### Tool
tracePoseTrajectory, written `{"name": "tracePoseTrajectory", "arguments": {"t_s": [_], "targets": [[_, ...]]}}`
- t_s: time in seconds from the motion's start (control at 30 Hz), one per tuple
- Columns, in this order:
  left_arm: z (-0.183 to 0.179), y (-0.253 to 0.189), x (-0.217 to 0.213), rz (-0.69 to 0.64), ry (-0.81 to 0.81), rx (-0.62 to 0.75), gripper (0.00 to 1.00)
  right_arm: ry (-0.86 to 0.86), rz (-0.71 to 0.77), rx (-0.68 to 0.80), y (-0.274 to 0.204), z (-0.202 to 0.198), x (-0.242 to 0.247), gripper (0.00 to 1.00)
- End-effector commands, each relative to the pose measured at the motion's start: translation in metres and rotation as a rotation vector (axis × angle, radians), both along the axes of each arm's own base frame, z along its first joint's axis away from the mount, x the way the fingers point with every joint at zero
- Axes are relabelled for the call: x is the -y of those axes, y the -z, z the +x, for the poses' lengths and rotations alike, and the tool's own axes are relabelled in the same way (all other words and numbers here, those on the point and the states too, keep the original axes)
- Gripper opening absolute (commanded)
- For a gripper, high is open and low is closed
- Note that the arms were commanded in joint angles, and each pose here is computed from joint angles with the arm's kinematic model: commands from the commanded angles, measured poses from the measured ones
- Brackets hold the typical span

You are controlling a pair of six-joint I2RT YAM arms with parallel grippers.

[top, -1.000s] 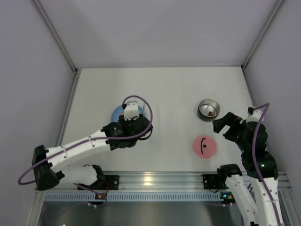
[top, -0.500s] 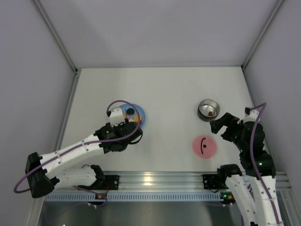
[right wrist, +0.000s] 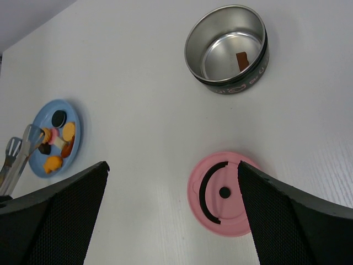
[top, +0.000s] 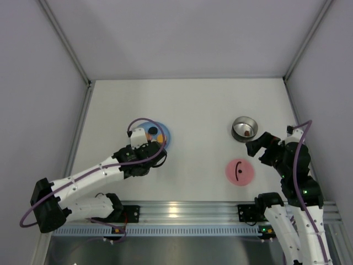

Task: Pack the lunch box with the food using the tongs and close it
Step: Pick up the fake food from the plate.

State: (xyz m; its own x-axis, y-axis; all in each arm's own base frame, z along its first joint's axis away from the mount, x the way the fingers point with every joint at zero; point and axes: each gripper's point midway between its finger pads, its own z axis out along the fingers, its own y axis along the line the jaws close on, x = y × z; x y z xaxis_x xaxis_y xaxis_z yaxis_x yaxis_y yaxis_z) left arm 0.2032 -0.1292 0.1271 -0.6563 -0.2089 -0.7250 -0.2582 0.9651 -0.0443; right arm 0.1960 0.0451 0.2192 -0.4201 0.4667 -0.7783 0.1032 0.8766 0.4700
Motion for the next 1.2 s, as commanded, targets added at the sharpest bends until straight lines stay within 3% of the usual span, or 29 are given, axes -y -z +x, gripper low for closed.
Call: {"name": "tracePoseTrajectory", "arguments": {"t_s": [0.0,1.17], "targets": [[0.009,-0.006,0.009,-0.031,0.012,0.039,0.53,0.009,0.019,0.064,-0.013,0.011,0.000,1.00],[0.030,0.005,0.013,-0.053,0.045,-0.003,0.46,0.003,0.018,0.058,-0.013,0.014,-0.001,1.00]]}}
